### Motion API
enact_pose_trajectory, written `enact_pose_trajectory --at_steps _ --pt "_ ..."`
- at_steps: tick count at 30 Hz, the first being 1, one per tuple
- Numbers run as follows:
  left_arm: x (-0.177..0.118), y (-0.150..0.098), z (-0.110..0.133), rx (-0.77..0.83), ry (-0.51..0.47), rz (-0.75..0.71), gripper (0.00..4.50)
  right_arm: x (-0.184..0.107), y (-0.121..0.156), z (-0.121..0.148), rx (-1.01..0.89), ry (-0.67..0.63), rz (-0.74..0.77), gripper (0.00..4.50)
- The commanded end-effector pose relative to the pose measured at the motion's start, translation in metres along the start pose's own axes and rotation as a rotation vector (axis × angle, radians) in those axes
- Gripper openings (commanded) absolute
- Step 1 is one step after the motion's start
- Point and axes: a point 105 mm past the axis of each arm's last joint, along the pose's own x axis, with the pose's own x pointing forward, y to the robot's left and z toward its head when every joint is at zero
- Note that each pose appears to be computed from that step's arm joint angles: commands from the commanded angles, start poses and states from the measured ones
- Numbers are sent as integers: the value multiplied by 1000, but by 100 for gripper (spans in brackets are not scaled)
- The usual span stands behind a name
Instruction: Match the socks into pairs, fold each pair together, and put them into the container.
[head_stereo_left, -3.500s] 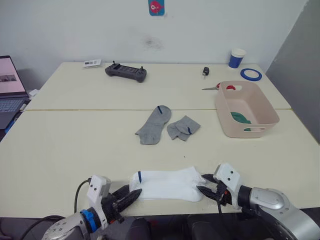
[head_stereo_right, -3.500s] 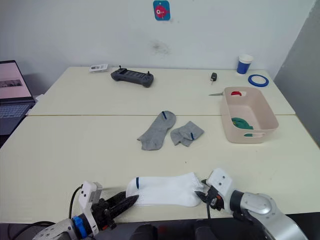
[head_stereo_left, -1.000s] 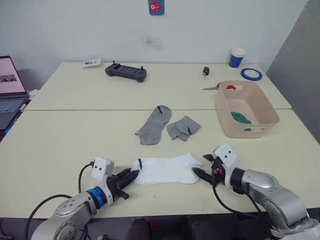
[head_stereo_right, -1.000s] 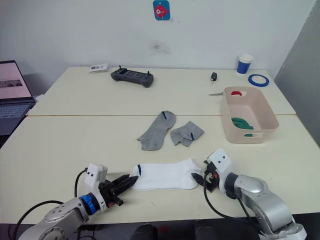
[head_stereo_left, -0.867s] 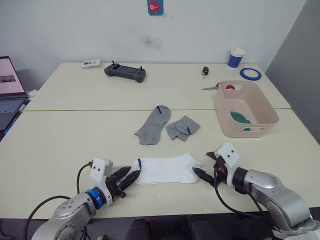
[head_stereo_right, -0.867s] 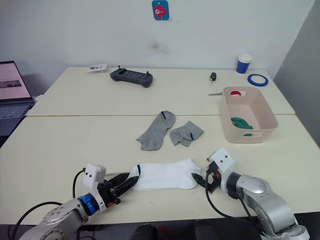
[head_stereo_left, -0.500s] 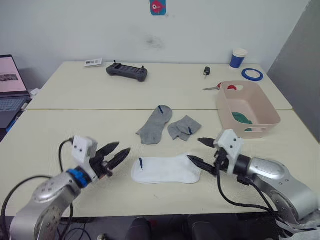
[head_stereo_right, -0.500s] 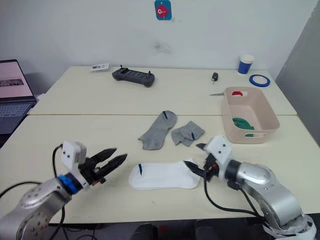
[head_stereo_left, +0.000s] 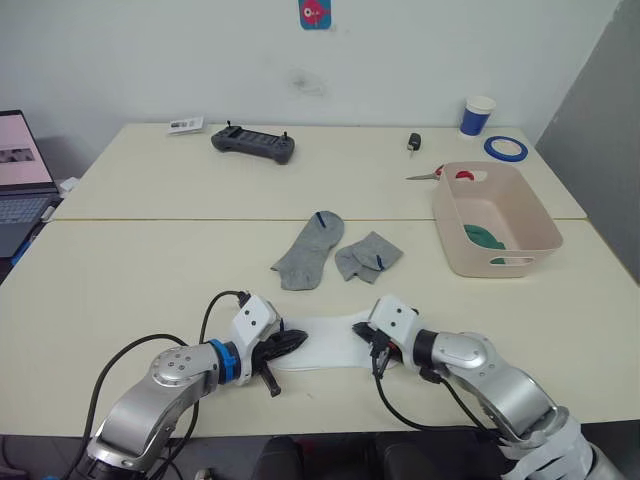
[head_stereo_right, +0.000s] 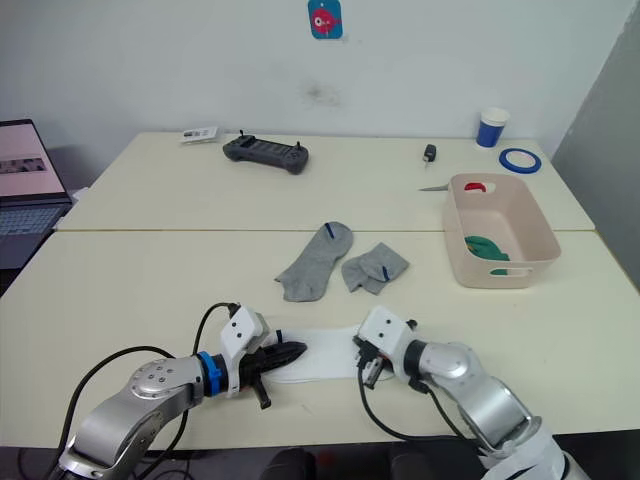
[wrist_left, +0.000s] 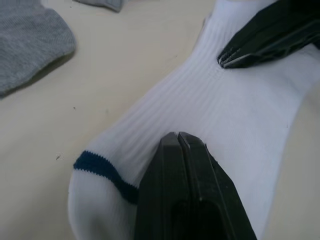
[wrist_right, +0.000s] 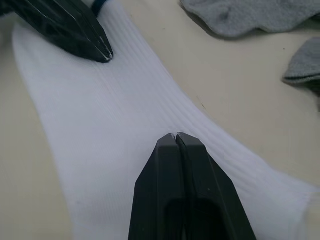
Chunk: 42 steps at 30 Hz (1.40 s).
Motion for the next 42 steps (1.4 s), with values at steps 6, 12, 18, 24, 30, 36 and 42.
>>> enact_pose_trajectory --at_steps 6,12,18,24,30,36,42 --pt "-3 6 -40 -44 139 48 0 -46 -38 -28 41 80 -175 4" --pt "-10 4 17 37 -107 8 0 -55 -28 31 49 -207 -119 4" --pt "-12 -6 36 102 -103 -97 0 -31 -4 36 40 -184 26 4" --pt "0 -7 11 94 -8 -78 0 -7 13 13 41 -76 106 4" --pt "-3 2 -24 88 109 -22 0 -22 12 -20 39 52 102 4" --pt "-3 5 -27 96 116 -11 0 -42 1 -32 -21 91 61 4" --pt "-4 2 24 134 -87 -75 0 -57 -1 -4 5 -52 23 4"
